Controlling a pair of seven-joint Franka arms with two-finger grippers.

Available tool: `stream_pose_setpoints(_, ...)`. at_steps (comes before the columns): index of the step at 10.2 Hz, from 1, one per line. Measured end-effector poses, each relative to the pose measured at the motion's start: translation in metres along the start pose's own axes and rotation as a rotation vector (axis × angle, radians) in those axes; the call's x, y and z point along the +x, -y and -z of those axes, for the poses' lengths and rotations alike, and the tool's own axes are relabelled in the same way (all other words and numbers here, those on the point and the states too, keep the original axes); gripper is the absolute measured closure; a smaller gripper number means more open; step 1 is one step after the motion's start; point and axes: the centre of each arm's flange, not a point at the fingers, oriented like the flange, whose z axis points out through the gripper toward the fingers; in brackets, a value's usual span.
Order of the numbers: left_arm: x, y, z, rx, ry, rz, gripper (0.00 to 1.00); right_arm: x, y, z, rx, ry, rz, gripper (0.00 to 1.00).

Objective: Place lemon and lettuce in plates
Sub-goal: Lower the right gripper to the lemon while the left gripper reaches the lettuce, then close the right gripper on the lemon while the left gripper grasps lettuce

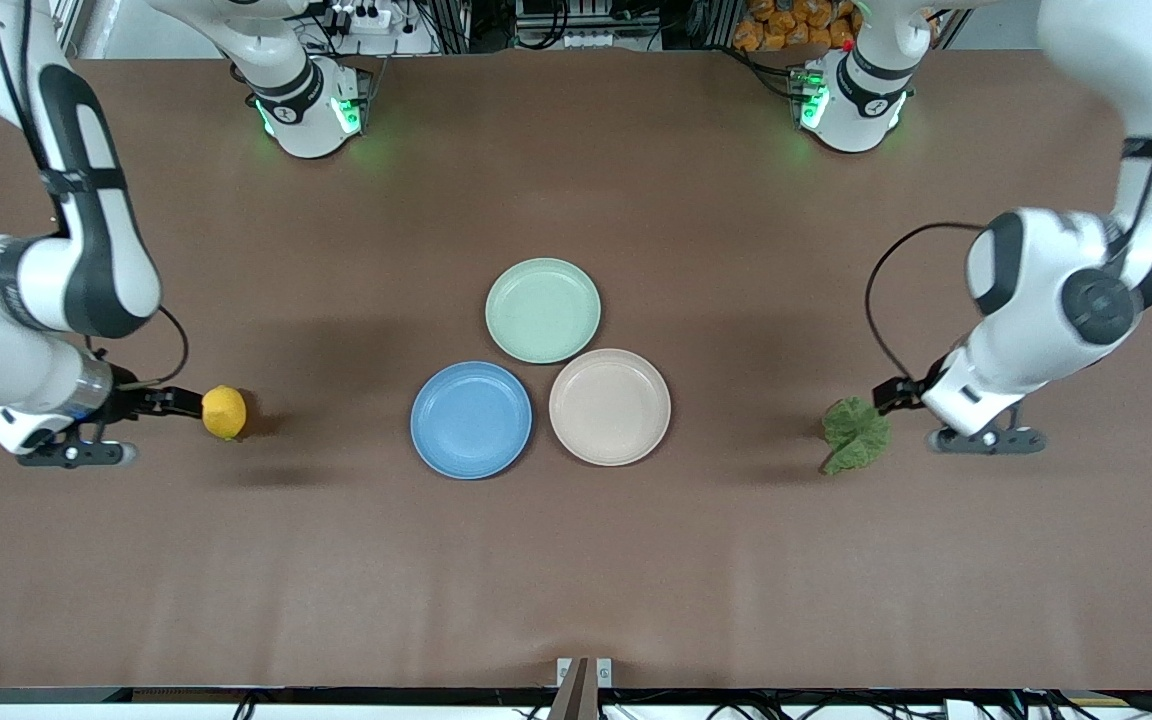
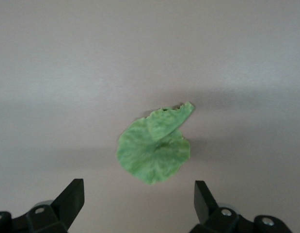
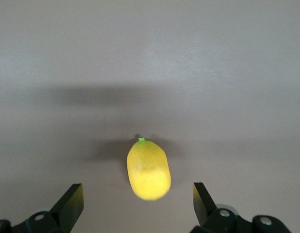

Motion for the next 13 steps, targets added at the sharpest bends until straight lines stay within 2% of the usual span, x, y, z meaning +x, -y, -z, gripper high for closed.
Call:
stream_pose_setpoints(1,0.004,-0.003,-0.029,0.004,0.011,0.0,0.0,-0.003,0.004,-0.025,-0.002,-0.01,0.009,0.0)
stream_pose_setpoints(3,0.019,-0.006,-0.07,0.01,0.003,-0.018,0.05,-0.008,0.01,-0.064,-0.003,0.011,0.025,0.0)
stream_pose_setpoints(4,0.023,-0.013,-0.089,0.025,-0.019,-0.036,0.09,-0.009,0.011,-0.074,-0.003,0.021,0.029,0.0)
stream_pose_setpoints(5,0.024,-0.023,-0.104,0.046,-0.028,-0.05,0.21,-0.01,0.011,-0.082,-0.003,0.03,0.031,0.0)
stream_pose_setpoints(6,0.024,-0.033,-0.112,0.07,-0.031,-0.062,0.22,-0.011,0.011,-0.088,-0.006,0.037,0.035,0.0)
stream_pose_setpoints(8,0.023,-0.039,-0.116,0.099,-0.034,-0.079,0.5,-0.013,0.011,-0.098,-0.013,0.047,0.042,0.0)
stream_pose_setpoints(11,0.025,-0.038,-0.115,0.102,-0.039,-0.079,0.92,-0.019,0.006,-0.114,-0.014,0.063,0.036,0.0)
stream_pose_setpoints(12,0.029,-0.036,-0.111,0.101,-0.051,-0.075,0.95,-0.021,0.003,-0.119,-0.014,0.064,0.036,0.01)
stream_pose_setpoints(13,0.034,-0.036,-0.099,0.101,-0.071,-0.073,0.95,-0.022,0.001,-0.122,-0.013,0.067,0.045,0.14)
